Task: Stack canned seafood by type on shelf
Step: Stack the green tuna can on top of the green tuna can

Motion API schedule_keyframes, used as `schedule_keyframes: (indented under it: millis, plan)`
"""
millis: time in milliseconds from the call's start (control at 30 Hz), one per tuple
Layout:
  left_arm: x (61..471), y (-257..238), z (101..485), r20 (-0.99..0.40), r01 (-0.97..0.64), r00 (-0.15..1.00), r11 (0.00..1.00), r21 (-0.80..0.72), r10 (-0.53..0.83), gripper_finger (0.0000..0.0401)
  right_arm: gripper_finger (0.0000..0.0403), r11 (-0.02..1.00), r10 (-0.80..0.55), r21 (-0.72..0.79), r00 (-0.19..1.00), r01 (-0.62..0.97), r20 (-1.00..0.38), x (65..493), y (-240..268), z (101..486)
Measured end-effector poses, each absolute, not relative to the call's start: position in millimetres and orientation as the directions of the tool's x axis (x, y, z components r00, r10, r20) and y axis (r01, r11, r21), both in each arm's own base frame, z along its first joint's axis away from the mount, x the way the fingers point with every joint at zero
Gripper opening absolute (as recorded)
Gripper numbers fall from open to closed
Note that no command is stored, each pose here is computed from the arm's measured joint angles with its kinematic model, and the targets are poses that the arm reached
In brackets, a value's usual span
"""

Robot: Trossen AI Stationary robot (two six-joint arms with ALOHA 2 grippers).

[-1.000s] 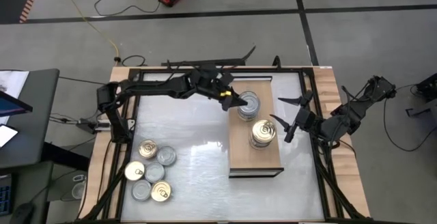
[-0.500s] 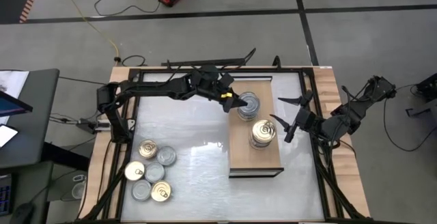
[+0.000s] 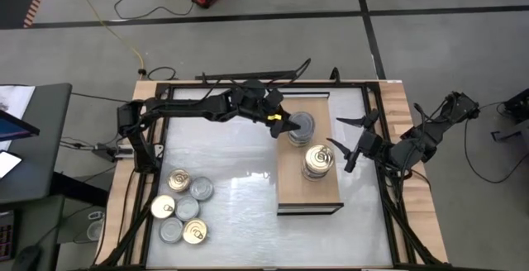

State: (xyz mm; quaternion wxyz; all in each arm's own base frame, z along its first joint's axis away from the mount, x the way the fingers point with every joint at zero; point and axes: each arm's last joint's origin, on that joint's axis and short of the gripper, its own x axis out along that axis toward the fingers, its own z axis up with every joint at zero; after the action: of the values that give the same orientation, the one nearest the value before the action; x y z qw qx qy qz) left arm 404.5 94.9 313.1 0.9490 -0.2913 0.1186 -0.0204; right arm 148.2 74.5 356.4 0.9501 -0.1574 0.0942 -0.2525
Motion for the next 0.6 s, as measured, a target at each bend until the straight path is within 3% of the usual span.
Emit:
schedule_keyframes:
  millis: [300, 600]
  plan:
    - [403.3, 94.8, 308.1, -0.262, -0.023, 0.959, 0.892, -0.452, -0.108, 0.0291, 0.0311, 0.822, -0.509, -0.349, 0.855, 0.449, -0.100, 148.2, 74.5, 356.4]
    - [403.5, 95.7, 312.3, -0.284, -0.011, 0.956, 0.953, -0.304, -0.079, 0.0299, 0.0311, 0.823, -0.509, -0.349, 0.855, 0.449, -0.100, 148.2, 74.4, 356.4]
